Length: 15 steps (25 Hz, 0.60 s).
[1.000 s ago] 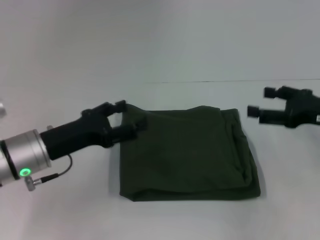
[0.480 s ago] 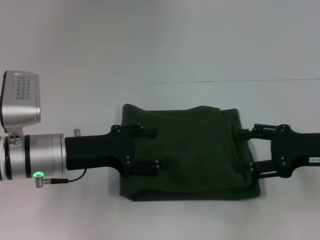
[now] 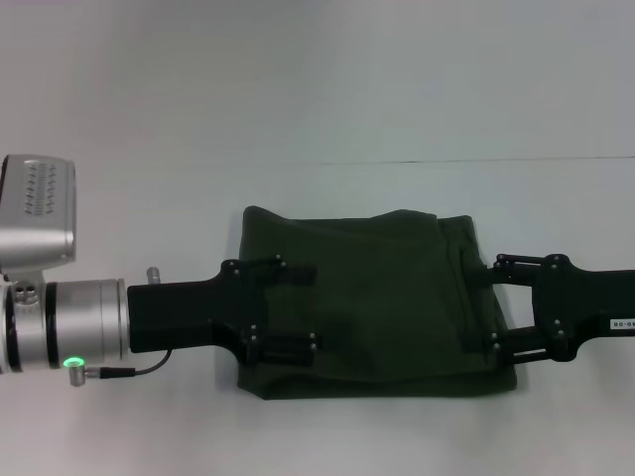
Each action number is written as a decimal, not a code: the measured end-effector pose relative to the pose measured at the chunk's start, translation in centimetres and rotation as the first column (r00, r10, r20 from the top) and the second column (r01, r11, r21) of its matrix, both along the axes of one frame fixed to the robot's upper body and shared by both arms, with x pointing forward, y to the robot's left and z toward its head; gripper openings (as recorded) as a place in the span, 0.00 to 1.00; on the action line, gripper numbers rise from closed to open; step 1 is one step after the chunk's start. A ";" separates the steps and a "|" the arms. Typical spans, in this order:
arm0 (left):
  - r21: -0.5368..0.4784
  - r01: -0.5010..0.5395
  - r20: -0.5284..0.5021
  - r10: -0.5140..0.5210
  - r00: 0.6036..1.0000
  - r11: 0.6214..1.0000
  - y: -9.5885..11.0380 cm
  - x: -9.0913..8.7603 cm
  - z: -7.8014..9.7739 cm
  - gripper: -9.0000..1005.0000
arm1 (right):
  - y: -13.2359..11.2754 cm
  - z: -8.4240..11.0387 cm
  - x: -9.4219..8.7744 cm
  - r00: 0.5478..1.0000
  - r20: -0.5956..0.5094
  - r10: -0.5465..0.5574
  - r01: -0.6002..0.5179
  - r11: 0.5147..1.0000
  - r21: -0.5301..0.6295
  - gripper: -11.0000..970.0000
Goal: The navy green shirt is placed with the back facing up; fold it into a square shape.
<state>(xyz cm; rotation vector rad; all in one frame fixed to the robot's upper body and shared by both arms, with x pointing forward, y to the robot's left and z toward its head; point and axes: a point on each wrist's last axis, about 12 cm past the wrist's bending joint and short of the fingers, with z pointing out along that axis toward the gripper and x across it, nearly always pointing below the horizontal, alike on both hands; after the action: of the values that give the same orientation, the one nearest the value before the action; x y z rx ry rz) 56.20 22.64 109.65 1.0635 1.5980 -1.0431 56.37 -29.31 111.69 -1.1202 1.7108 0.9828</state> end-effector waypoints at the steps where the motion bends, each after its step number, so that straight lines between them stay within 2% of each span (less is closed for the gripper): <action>1: 0.001 0.002 0.002 -0.002 1.000 1.000 0.0 0.0 0.0 0.91 | 0.0 0.0 0.0 1.000 -0.001 0.002 -0.002 1.000 0.001 0.96; 15: -0.010 0.034 0.001 -0.034 0.999 0.999 -0.1 -0.4 0.1 0.91 | -0.2 0.1 -0.4 1.000 -0.014 0.018 -0.018 1.000 0.012 0.96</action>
<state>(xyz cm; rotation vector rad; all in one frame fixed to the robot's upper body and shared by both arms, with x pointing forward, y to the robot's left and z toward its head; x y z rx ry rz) 55.79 22.59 109.77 1.0873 1.5772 -1.0721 55.93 -29.49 111.76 -1.1253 1.7065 1.0129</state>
